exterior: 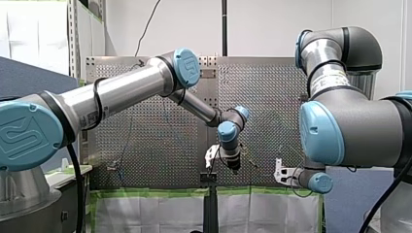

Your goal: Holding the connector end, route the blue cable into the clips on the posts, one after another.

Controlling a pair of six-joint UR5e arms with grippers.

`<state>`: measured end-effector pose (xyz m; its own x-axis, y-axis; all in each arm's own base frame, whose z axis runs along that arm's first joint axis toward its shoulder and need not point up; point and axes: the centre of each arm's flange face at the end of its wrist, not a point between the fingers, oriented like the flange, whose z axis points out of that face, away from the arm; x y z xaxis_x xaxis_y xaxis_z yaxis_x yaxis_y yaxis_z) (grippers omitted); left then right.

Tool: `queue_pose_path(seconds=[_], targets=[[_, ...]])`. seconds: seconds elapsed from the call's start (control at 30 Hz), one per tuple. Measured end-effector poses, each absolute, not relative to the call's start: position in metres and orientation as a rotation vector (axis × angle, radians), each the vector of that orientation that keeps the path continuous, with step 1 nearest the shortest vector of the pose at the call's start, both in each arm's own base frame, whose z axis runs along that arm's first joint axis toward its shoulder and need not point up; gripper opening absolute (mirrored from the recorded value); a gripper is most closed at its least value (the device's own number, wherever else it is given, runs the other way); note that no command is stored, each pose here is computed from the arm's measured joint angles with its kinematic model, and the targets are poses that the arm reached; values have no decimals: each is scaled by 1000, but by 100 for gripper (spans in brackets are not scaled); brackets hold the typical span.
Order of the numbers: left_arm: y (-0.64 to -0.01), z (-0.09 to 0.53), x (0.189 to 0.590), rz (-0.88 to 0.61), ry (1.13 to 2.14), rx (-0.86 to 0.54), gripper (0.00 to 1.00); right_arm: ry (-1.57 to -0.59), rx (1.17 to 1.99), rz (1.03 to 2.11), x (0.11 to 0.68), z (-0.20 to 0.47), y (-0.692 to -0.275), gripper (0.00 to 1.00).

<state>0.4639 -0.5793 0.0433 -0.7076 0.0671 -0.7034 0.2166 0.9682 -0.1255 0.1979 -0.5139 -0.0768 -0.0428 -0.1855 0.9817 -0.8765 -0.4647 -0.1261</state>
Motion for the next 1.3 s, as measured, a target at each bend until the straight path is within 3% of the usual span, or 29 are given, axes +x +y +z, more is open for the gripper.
queue_pose_path(seconds=[0.23,0.7,1.3], targets=[[-575,39,469,-258,2356,184,99,-1131,1666,1553,198,-76,-516,0],[-568,-35,453,-205,2446,245,99,-1133,1670,1553,199,-77,-515,0],[-589,-24,469,-304,2368,158,99,-1132,1672,1554,200,-77,-515,0]])
